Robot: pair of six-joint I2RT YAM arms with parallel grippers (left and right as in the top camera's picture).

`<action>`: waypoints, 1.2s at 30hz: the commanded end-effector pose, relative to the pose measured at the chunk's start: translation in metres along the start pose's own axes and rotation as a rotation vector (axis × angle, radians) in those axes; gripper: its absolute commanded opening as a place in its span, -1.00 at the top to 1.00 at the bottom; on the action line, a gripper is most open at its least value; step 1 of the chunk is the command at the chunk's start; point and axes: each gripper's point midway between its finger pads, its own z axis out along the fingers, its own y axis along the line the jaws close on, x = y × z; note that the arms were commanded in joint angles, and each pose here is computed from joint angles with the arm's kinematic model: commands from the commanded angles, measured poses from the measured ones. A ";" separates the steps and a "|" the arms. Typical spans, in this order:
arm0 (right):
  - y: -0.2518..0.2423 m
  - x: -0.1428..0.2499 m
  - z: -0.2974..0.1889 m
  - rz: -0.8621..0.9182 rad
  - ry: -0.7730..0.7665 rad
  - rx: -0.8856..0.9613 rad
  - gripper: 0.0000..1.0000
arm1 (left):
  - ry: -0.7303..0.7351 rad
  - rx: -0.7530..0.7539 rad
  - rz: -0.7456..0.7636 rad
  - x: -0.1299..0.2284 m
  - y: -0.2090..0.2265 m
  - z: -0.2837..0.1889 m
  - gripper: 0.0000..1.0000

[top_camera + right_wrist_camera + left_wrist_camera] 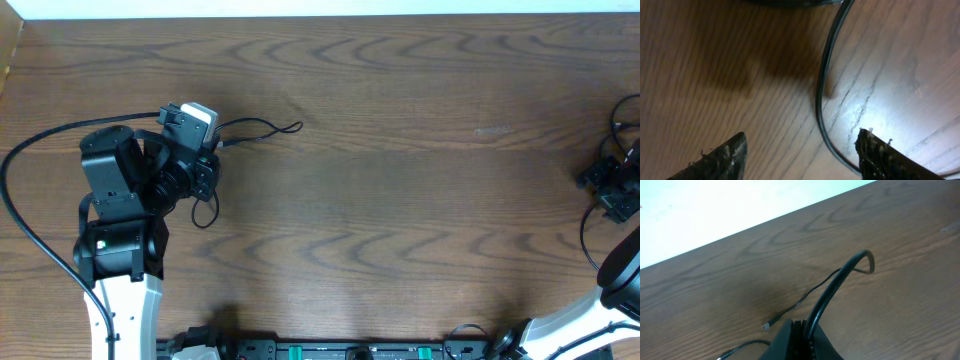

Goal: Untangle cables

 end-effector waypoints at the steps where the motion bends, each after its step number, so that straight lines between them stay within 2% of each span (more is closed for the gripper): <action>1: -0.013 0.000 0.008 -0.019 -0.010 0.053 -0.28 | -0.008 0.018 -0.010 -0.001 -0.003 0.000 0.85; 12: -0.019 0.004 0.023 -0.033 -0.026 0.067 -0.17 | -0.007 0.019 -0.011 -0.001 -0.003 0.000 0.85; 23: -0.017 -0.002 0.023 -0.031 -0.052 0.059 0.35 | -0.007 0.019 -0.011 -0.001 -0.003 0.000 0.85; 36: -0.019 0.001 0.024 -0.031 -0.046 0.063 0.46 | -0.007 0.019 -0.011 -0.001 -0.003 0.000 0.85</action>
